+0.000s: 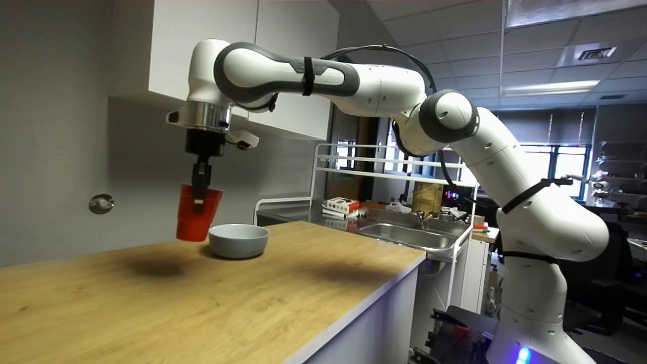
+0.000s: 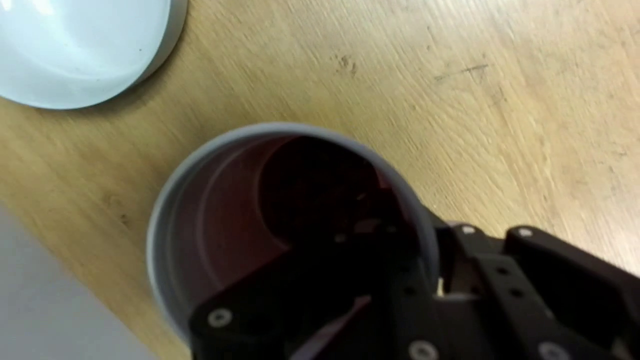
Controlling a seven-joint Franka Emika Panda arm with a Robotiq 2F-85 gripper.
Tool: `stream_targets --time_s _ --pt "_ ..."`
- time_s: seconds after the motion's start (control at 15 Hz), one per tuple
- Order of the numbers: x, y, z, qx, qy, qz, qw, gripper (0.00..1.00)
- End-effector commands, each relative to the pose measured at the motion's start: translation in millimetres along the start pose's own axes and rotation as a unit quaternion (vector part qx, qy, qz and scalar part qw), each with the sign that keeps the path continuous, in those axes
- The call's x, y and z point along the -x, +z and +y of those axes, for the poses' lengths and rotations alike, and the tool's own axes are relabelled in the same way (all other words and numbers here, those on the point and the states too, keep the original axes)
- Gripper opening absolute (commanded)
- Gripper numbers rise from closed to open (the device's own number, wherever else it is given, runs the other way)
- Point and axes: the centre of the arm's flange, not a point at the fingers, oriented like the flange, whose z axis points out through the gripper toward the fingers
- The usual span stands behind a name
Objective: Pour the contents of the orange cup into the grey bowl
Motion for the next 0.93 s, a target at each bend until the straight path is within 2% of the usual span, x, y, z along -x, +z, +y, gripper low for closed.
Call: stream_targets --time_s 0.0,0.2,0.47,0.87 --pt "-2.1 -35.7 13.5 0.012 -0.022 0.021 0.9995 0.04" --pt "8.2 -42.6 36.1 0.003 -0.044 0.034 0.9985 0.04" --pt "37.2 -38.5 90.9 -0.021 -0.086 0.038 0.9953 0.04" --pt "77.5 -25.3 152.7 -0.094 -0.145 0.079 0.9818 0.04"
